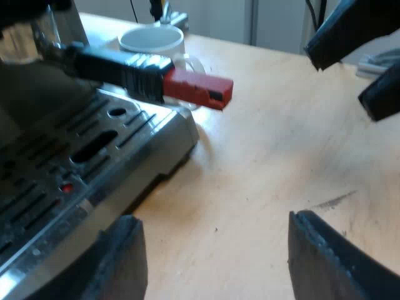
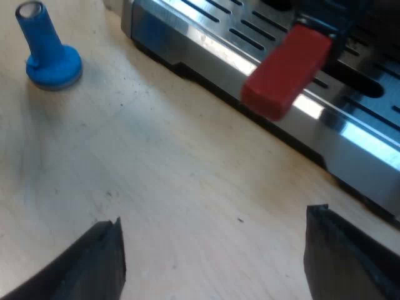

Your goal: Grind coffee beans and then tamp

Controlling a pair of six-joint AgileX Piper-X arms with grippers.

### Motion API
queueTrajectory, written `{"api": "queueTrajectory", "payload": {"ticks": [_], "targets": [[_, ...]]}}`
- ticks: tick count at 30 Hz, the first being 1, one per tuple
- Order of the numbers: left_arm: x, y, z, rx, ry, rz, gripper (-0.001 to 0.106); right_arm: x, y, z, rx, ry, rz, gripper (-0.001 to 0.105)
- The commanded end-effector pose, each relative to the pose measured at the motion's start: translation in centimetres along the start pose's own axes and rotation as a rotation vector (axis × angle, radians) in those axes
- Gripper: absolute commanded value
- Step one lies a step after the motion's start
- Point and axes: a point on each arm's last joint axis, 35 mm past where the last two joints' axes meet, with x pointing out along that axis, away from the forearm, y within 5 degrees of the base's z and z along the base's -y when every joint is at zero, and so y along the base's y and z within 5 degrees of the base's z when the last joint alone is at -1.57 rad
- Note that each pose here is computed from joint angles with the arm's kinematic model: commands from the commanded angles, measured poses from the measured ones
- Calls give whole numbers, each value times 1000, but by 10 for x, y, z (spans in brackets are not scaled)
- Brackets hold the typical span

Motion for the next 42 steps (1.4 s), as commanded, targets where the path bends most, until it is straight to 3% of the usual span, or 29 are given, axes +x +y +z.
{"api": "queueTrajectory", "payload": {"ticks": [1, 7, 9, 13, 19, 24, 42], "targets": [[2, -1, 1, -4, -4, -39, 52, 7, 11, 0, 45, -55, -63, 53], [2, -1, 6, 11, -35, -61, 52, 13, 25, -2, 100, -88, -218, 42], [2, -1, 6, 11, -35, -61, 52, 17, 29, -1, 127, -100, -279, 34], [2, -1, 6, 11, -35, -61, 52, 26, 34, -1, 185, -114, -295, 20], [2, -2, 6, -2, -34, -69, 52, 44, 43, -2, 212, -125, -365, 1], [2, -2, 4, -15, -22, -74, 52, 53, 48, -1, 233, -148, -393, 1], [2, -2, 4, -13, -25, -75, 52, 66, 53, -9, 211, -120, -430, 1]]}}
